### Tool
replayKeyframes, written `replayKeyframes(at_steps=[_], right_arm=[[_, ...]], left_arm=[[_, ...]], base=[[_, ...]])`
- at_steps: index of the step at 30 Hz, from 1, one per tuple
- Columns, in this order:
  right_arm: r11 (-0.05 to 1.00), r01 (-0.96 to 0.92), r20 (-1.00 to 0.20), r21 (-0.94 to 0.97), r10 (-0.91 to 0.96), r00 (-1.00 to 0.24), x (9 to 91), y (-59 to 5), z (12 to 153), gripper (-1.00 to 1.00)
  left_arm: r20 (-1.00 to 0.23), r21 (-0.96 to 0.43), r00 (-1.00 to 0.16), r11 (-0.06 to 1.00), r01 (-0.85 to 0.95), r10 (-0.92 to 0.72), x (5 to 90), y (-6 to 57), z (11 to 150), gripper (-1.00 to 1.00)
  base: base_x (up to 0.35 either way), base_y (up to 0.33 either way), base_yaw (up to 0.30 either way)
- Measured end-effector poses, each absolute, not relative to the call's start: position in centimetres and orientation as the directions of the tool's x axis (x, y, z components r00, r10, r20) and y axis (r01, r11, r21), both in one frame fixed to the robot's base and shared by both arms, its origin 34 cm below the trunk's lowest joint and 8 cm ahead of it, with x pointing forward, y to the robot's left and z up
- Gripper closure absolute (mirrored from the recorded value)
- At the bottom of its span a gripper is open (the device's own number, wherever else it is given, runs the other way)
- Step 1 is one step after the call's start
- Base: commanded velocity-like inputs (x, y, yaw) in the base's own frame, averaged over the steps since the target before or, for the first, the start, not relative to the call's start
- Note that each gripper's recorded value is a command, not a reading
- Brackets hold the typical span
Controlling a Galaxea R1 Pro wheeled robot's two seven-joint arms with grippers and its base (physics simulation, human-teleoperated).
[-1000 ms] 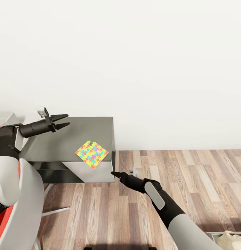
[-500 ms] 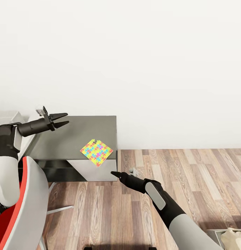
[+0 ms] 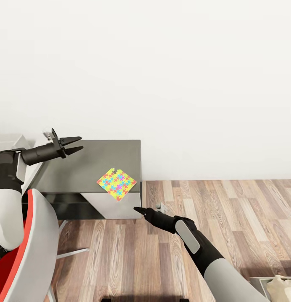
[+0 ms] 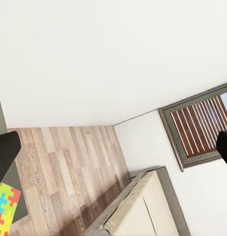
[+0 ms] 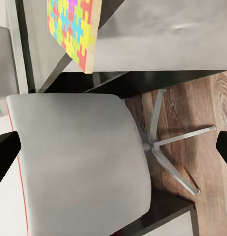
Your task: Put all the toys in the child's room - the three board games (two on the bed and one on the table), the two jigsaw puzzles on the table, and the tennis ball on the table - inside the toy box on the table in the child's room.
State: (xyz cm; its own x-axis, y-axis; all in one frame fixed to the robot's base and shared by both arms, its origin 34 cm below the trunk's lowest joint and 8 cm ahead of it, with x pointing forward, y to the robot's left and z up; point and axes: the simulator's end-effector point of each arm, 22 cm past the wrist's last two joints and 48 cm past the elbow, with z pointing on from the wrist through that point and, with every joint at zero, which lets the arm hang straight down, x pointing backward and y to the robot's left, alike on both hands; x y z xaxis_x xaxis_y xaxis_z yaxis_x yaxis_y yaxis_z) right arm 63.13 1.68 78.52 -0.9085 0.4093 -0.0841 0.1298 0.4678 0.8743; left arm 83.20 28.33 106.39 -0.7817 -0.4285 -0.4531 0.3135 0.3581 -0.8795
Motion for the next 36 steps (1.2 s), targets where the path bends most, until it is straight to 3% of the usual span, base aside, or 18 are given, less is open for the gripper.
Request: replayKeyframes(at_steps=[36], right_arm=[[0.468, 0.149, -0.077, 0.871, 0.430, -0.900, 62.8, 2.2, 77.7, -1.00]], left_arm=[[-0.401, -0.894, -0.804, 0.379, 0.239, -0.439, 81.1, 30.1, 102.9, -1.00]], base=[[0.000, 0.015, 0.000]])
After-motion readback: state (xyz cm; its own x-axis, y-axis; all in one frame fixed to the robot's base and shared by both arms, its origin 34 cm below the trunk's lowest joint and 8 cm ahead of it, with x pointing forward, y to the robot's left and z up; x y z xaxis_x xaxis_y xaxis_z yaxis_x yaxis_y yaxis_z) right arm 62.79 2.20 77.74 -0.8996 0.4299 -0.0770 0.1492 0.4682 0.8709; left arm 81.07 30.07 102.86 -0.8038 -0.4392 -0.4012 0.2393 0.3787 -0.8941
